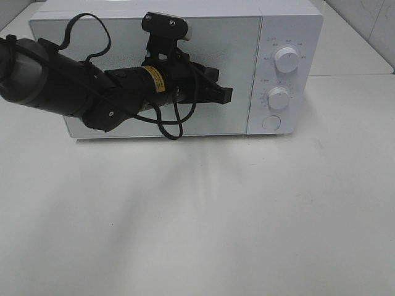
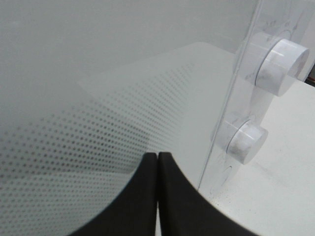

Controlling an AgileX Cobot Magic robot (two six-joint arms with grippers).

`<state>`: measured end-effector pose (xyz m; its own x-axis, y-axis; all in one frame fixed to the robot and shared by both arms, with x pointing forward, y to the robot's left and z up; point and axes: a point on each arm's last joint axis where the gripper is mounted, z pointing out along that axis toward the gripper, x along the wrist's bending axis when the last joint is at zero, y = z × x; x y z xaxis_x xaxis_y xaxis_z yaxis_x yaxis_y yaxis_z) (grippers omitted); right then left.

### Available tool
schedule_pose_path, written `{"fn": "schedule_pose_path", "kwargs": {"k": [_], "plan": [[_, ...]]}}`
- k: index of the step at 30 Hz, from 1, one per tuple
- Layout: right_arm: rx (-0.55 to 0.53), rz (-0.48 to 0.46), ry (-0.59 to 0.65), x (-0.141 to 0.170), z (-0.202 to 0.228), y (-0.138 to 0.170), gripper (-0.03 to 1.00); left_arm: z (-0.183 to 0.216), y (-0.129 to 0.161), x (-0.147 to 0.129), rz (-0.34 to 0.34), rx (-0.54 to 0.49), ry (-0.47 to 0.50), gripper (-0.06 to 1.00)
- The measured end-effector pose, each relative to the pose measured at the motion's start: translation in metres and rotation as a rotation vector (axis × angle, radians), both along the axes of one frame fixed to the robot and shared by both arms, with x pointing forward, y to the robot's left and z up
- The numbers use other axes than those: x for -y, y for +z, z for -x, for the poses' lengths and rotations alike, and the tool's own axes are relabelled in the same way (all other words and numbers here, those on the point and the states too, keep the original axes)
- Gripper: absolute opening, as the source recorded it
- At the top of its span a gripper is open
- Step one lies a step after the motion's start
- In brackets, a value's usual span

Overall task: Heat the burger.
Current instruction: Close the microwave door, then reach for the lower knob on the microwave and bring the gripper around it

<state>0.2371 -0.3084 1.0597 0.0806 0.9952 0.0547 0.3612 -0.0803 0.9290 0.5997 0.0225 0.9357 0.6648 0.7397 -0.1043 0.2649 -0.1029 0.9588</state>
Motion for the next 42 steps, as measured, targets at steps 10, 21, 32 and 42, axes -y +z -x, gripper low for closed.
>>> {"fn": "schedule_pose_path", "kwargs": {"k": [10, 21, 32, 42], "plan": [[0.0, 0.0, 0.0, 0.0, 0.0, 0.0, 0.75, 0.007, 0.007, 0.018, 0.029, 0.014, -0.026, 0.0], [0.0, 0.0, 0.0, 0.0, 0.0, 0.0, 0.75, 0.035, 0.04, 0.036, -0.051, -0.017, -0.077, 0.0], [0.0, 0.0, 0.0, 0.0, 0.0, 0.0, 0.75, 0.083, 0.063, 0.04, -0.309, -0.202, -0.102, 0.37], [0.0, 0.0, 0.0, 0.0, 0.0, 0.0, 0.75, 0.114, 0.057, 0.03, -0.545, -0.428, -0.08, 0.98]]}}
